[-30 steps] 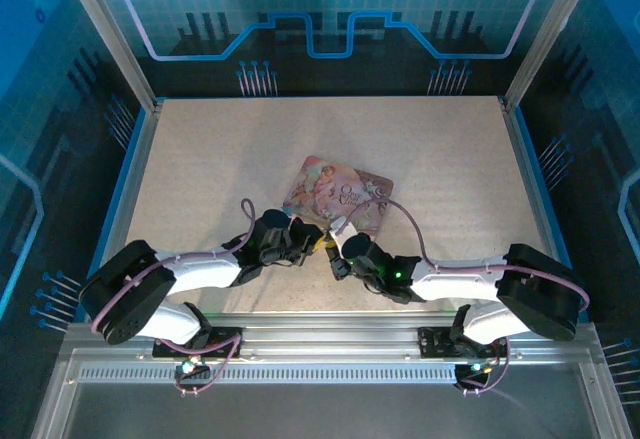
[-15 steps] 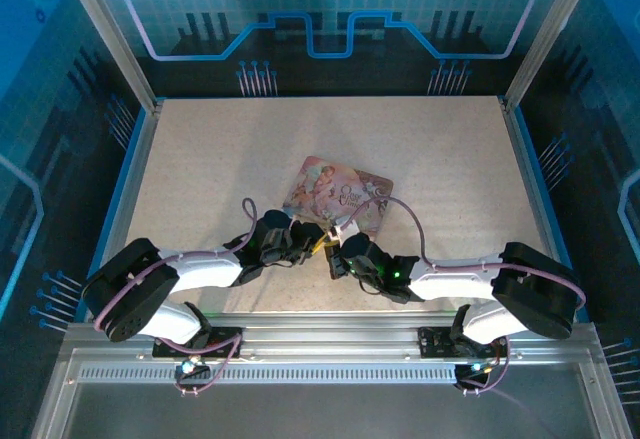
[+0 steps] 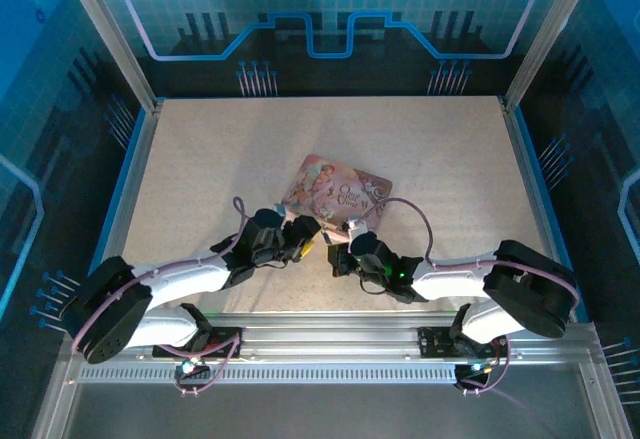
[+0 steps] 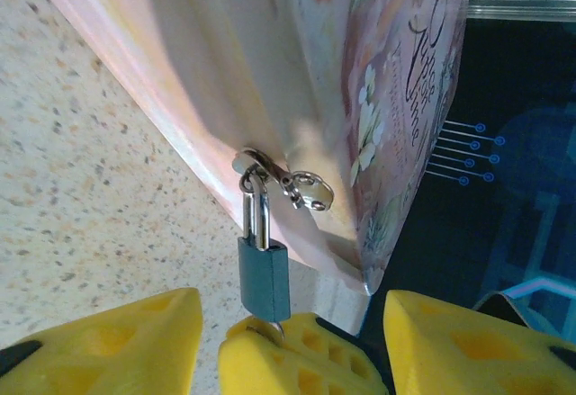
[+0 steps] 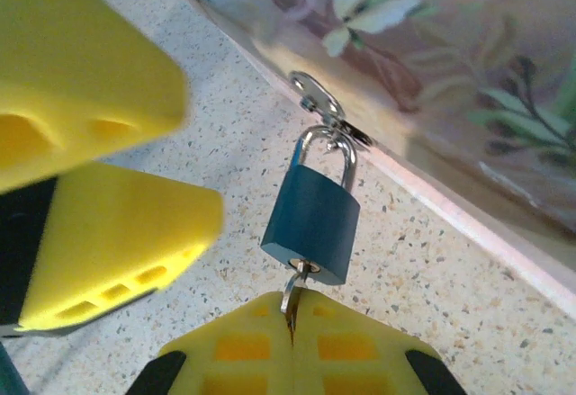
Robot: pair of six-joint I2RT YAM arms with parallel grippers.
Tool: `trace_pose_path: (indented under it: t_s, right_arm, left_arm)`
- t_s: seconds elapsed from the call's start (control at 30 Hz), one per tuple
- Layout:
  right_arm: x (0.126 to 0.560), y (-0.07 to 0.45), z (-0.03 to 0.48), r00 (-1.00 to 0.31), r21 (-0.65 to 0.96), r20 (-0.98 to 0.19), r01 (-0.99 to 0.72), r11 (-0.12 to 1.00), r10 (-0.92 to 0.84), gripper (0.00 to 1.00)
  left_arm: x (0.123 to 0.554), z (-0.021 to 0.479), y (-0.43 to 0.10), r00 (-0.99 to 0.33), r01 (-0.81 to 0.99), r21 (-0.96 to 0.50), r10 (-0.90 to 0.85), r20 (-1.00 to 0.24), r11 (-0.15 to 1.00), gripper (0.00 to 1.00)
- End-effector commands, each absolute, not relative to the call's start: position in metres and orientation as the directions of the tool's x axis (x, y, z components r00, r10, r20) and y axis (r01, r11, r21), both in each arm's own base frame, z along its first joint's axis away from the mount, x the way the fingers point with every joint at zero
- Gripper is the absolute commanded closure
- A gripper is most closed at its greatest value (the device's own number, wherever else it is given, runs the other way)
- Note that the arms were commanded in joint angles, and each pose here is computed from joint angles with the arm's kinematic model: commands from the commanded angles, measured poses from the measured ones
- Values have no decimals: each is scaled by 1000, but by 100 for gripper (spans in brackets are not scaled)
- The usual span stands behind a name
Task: Unlock a padlock with a key
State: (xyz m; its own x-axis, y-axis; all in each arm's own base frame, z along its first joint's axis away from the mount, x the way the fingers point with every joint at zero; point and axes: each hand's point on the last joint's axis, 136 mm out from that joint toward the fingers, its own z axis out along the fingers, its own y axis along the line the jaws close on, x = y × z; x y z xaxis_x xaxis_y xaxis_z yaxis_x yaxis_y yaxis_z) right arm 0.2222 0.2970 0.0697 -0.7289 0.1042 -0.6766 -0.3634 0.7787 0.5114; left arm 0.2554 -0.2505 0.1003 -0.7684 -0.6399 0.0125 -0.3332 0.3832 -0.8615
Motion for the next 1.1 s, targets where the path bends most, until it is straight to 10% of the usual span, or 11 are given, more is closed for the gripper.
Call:
trace_pose_path:
  t_s: [0.0,1.07]
  right_arm:
    - [219,288,52,-784,577,-600,-285,765,160,100]
    - [228,265,32,-847,678,-481,-196,708,225,74]
  left_arm:
    - [250,91,-230,-760,-340,-816,-647,-54,467,39]
    - [269,112,-155,-747,-265,-709,-604,-277,654,12]
